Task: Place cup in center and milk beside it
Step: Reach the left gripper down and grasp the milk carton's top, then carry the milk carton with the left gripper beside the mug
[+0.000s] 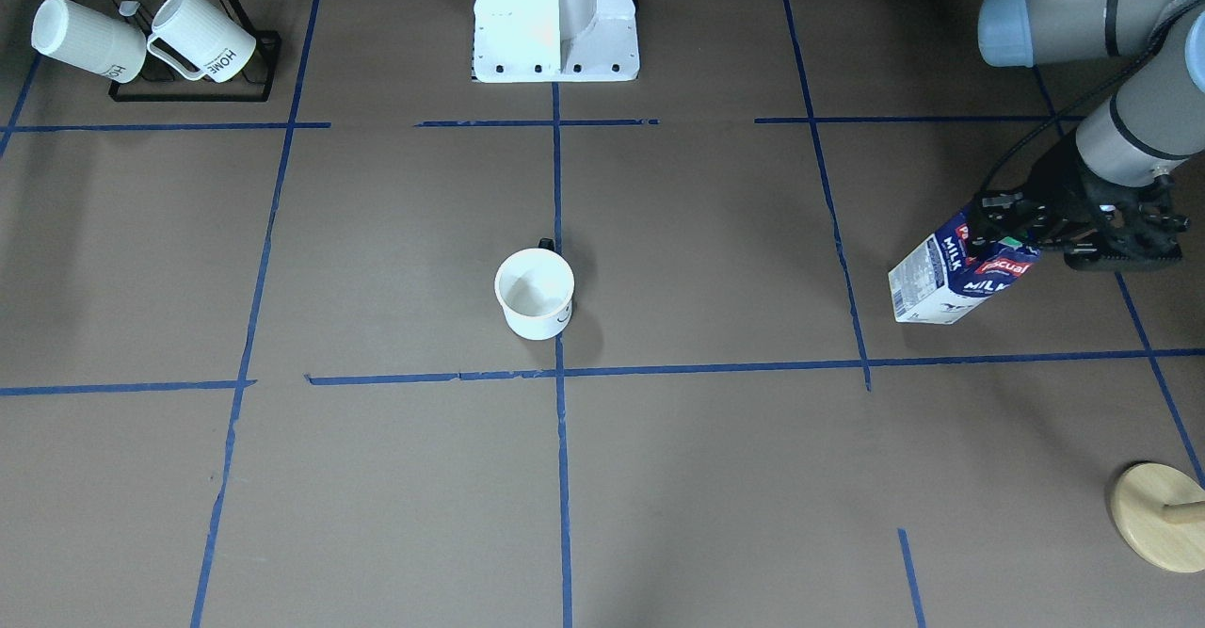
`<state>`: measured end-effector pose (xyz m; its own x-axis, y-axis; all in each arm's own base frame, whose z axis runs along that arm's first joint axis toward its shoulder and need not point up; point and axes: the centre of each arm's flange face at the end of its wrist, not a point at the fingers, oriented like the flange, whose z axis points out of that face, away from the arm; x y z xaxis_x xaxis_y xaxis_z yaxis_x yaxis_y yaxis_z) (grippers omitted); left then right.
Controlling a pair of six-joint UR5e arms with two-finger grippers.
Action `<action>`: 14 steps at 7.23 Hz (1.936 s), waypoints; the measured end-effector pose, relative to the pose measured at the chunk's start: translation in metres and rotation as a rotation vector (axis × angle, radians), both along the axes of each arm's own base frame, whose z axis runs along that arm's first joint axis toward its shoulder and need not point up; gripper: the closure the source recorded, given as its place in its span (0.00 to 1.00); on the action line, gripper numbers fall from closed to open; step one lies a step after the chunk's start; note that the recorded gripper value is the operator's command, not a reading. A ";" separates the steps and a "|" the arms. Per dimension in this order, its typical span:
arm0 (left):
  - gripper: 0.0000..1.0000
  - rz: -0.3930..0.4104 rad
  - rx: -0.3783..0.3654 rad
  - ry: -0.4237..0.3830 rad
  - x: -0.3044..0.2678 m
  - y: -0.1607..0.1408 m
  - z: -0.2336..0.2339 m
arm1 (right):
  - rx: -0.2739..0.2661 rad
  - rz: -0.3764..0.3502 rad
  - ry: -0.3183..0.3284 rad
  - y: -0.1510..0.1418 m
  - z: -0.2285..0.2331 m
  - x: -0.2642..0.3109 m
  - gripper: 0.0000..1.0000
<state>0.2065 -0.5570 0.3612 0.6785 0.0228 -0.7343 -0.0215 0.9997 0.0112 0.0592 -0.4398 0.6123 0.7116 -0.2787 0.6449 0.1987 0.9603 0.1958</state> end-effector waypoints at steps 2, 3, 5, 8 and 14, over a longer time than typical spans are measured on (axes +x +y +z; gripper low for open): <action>0.74 -0.009 -0.055 0.016 0.075 0.000 -0.086 | -0.004 0.007 -0.002 0.000 -0.001 0.000 0.00; 0.74 -0.023 -0.075 0.013 0.127 0.006 -0.127 | -0.011 0.015 -0.002 0.000 -0.001 0.000 0.00; 0.71 -0.040 -0.106 0.020 0.213 0.011 -0.204 | -0.020 0.021 -0.002 0.000 0.000 0.000 0.00; 0.71 -0.028 -0.082 0.001 0.285 0.029 -0.246 | -0.026 0.022 -0.003 0.001 0.002 0.000 0.00; 0.00 -0.031 -0.042 0.013 0.290 0.026 -0.241 | -0.029 0.022 -0.003 0.001 0.003 0.000 0.00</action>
<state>0.4962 -0.5314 0.1203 0.6691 -0.0290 -0.7426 0.0095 0.9995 -0.0305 0.0589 -0.4385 0.6153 0.7153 -0.2442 0.6547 0.1767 0.9697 0.1687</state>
